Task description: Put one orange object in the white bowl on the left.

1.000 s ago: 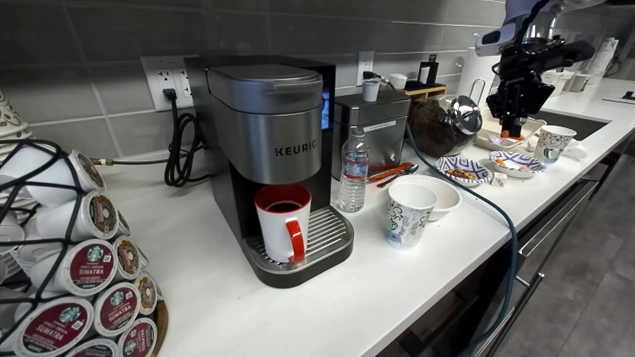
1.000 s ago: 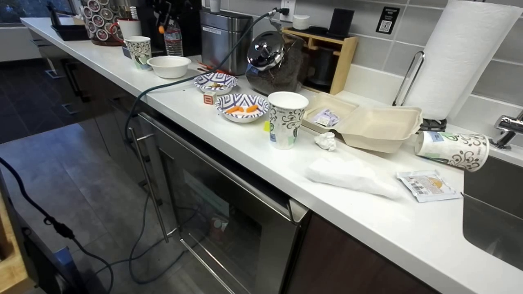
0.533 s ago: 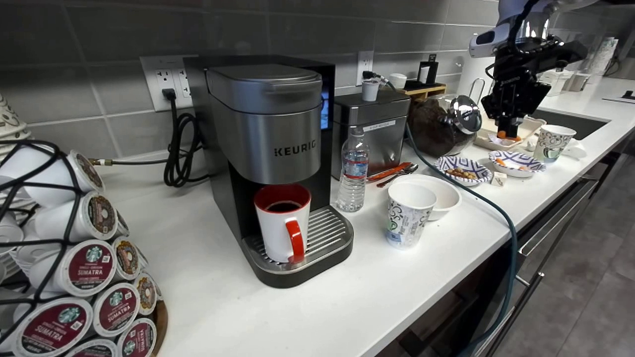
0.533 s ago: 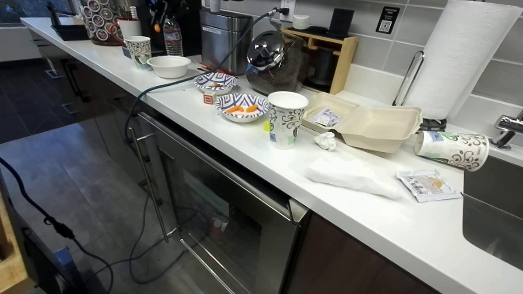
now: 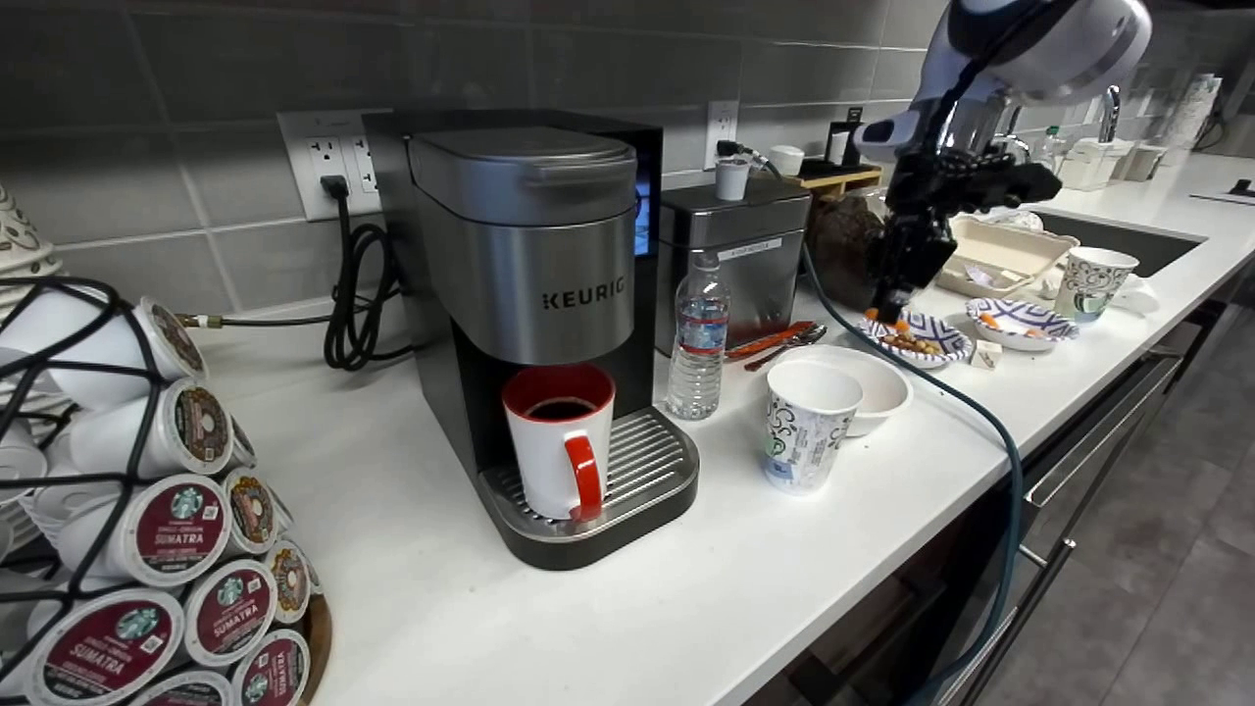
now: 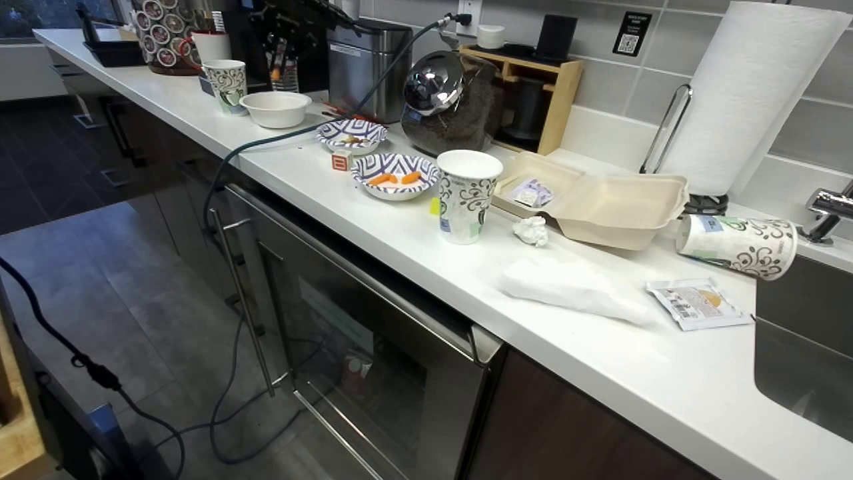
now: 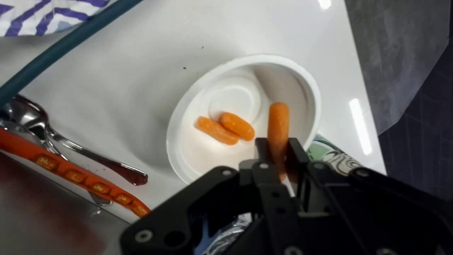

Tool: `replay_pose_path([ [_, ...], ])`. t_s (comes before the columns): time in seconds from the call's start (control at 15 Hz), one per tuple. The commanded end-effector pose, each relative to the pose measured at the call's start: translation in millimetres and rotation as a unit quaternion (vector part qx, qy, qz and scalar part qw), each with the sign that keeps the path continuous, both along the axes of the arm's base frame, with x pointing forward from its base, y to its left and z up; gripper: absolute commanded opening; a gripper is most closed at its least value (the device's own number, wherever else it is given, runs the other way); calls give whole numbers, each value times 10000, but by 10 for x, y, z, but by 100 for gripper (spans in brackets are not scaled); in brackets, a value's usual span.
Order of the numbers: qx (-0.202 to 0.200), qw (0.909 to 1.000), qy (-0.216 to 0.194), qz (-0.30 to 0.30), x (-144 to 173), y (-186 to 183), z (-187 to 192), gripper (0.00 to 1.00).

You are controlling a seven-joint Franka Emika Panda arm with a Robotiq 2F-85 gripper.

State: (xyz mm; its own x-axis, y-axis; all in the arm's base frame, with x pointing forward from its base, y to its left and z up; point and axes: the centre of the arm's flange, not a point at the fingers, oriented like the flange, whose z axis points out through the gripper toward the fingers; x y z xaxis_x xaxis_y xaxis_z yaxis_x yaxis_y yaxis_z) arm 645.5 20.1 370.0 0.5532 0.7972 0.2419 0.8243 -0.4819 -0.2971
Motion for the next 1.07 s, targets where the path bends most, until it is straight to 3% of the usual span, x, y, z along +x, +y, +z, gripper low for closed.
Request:
replay_pose_path([
  [0.0,-204,9981,16,-574,59,118,-442,4],
  [0.33,-297,9962,-144,-801,-42,331,-591,4],
  [0.4,-319,9962,-182,-784,-65,408,-571,41],
  [0.53,-321,9962,-183,-787,-80,481,-536,47],
  [0.73,-363,9958,-206,-820,-134,495,-392,70],
  [1.0,-568,9856,-521,-1507,-214,61,10,99],
])
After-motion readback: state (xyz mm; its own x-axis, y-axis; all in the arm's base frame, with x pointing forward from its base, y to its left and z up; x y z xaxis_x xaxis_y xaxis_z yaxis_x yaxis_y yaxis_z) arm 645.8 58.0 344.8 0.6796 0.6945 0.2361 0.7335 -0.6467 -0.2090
